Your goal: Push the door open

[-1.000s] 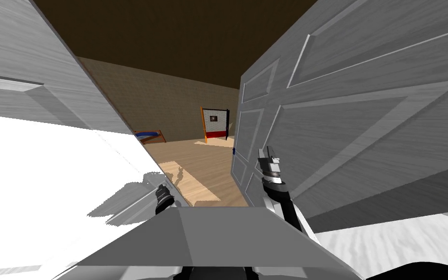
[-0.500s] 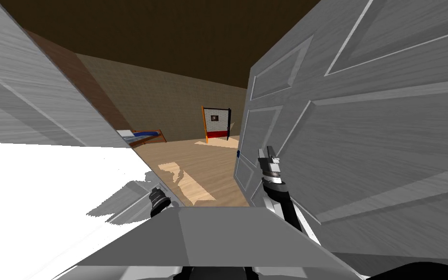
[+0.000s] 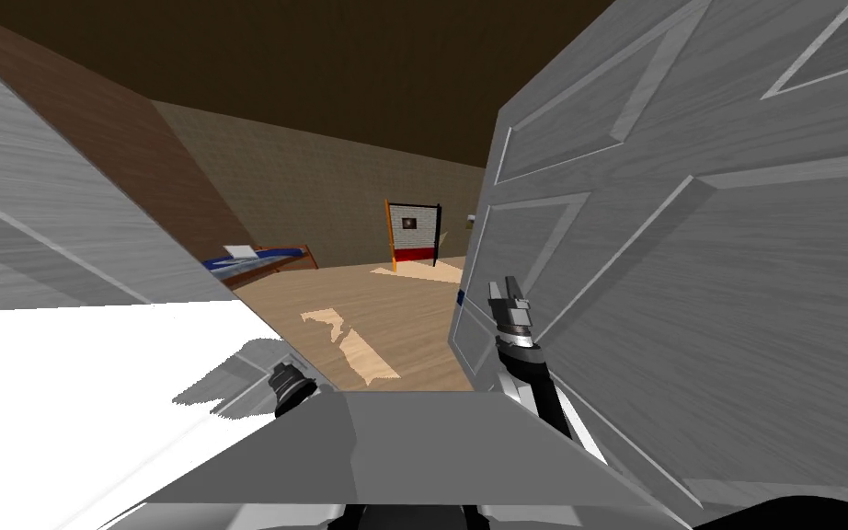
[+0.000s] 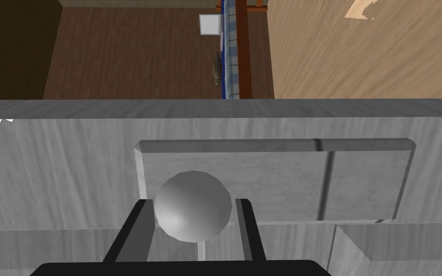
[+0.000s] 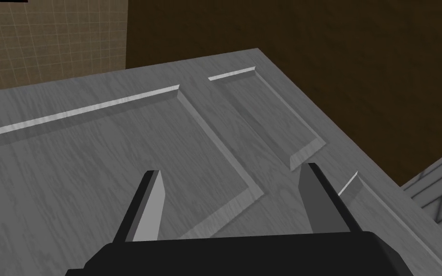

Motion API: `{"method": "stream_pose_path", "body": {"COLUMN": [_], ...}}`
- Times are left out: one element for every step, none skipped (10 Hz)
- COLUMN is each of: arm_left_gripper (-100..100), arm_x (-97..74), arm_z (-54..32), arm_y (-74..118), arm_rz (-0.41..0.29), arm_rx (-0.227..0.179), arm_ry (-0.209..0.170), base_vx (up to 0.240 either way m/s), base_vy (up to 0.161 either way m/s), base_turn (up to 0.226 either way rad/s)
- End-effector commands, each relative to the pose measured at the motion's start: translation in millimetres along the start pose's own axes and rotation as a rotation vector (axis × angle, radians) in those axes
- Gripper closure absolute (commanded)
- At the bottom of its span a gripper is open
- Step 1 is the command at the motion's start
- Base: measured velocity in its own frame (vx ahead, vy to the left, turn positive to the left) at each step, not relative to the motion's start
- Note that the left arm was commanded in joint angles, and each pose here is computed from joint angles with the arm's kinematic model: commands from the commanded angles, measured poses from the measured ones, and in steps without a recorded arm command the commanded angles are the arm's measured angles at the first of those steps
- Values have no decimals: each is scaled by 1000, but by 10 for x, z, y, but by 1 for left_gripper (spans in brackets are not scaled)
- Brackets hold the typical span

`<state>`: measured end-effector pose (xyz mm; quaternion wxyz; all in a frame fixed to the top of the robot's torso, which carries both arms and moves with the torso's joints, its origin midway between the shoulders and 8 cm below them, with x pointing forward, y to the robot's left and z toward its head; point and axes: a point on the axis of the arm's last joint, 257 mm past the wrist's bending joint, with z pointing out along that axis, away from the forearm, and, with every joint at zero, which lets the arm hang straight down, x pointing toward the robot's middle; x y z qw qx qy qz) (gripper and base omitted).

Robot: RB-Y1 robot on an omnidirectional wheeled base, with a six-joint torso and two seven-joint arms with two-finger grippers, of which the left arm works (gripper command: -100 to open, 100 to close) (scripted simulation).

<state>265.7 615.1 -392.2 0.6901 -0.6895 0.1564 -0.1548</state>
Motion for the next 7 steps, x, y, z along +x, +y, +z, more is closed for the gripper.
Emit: {"method": "stream_pose_path", "body": {"arm_left_gripper": [100, 100, 100, 100, 100, 100, 100], "arm_x": [-132, -174, -267, -370, -423, -528, -579], "arm_z": [16, 20, 27, 32, 34, 34, 33], "arm_y": [-5, -6, -9, -10, -11, -11, -11], "arm_rz": [0, 0, 0, -1, -1, -1, -1], "arm_rx": [1, 1, 2, 2, 2, 2, 2], "arm_ry": [-35, -46, -71, -99, -113, -141, -155], "base_vx": [116, 179, 156, 163, 128, 163, 173], "base_vy": [119, 135, 136, 139, 152, 169, 150], "base_turn": [21, 21, 21, 19, 36, 12, 35]}}
